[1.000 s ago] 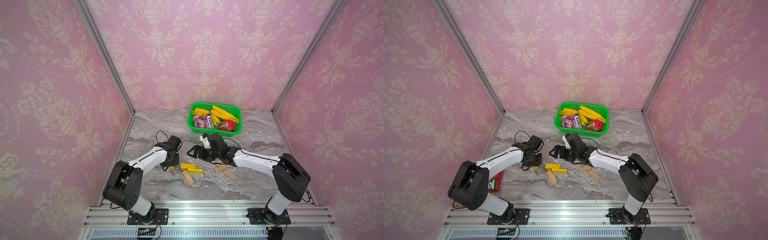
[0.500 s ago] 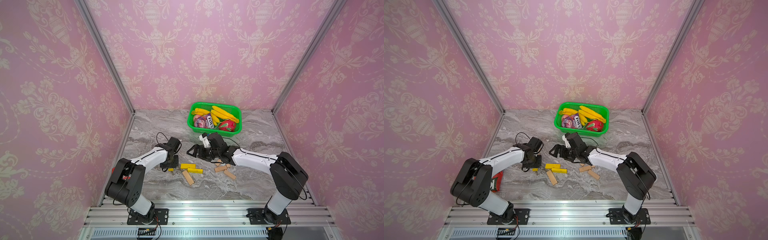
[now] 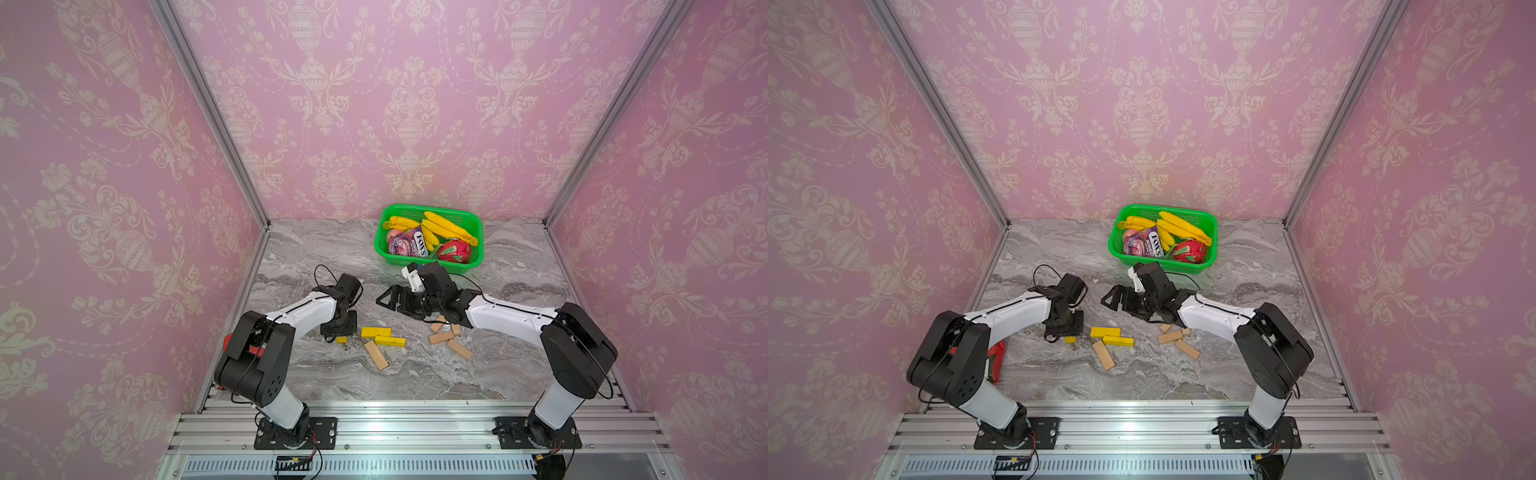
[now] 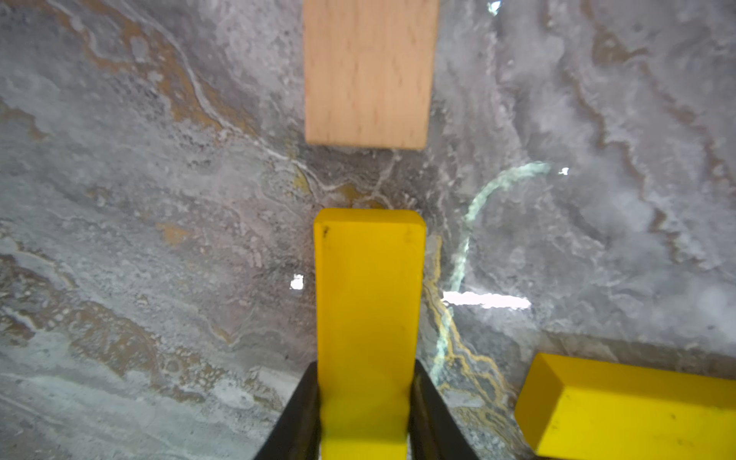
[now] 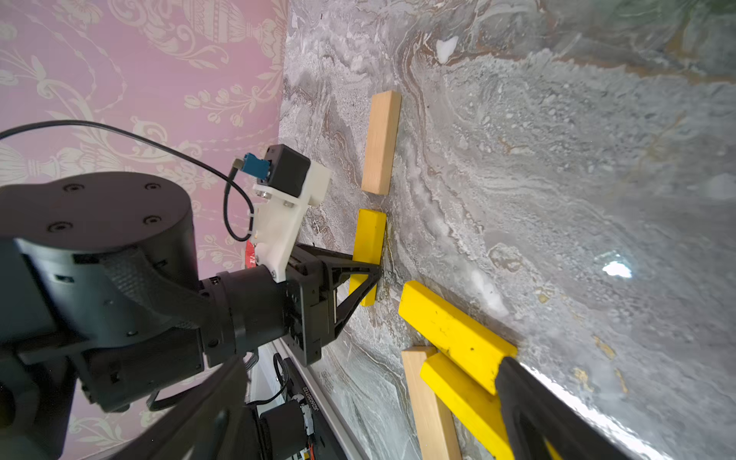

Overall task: Assemble the letter k with building blocks
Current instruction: Assemble the building block at the center of the board.

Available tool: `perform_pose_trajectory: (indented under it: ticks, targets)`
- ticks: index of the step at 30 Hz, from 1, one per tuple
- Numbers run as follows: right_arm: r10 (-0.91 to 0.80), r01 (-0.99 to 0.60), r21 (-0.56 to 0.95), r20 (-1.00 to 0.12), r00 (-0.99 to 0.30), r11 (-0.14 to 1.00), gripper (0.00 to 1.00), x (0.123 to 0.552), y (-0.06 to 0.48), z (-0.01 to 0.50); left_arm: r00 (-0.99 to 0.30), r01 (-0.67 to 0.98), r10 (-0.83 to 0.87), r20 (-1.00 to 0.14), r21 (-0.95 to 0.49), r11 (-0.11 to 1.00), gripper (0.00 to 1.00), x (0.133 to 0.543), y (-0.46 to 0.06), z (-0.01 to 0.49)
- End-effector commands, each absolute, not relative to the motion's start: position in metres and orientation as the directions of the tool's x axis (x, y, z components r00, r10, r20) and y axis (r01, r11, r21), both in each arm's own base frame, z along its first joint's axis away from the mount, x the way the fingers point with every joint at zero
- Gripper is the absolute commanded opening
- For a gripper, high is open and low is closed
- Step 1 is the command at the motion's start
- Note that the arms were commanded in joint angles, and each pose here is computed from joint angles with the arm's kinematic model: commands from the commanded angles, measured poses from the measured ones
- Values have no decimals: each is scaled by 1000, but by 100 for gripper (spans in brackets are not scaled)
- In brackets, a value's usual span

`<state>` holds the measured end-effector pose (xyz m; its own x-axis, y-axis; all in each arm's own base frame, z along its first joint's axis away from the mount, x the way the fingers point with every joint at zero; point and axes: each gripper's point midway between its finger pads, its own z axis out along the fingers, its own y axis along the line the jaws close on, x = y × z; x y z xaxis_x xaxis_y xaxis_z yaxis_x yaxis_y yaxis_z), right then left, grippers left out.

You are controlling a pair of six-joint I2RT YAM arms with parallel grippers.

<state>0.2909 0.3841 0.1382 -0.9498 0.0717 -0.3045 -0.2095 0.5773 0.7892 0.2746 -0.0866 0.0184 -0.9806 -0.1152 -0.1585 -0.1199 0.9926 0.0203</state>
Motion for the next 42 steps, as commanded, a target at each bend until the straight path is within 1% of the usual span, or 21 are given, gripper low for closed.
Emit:
perform_pose_trajectory:
  ticks: [1, 27, 42]
  targets:
    - [84, -208, 806, -303, -949, 554, 100, 297, 389, 149, -988, -104, -99, -120, 40, 994, 21, 273, -83, 14]
    - [94, -199, 811, -297, -950, 550, 100, 298, 388, 147, -991, -103, -99, -90, 43, 994, 21, 281, -79, 7]
    - [93, -193, 814, -289, -953, 548, 100, 296, 389, 141, -991, -115, -111, -72, 57, 992, 20, 280, -73, 3]
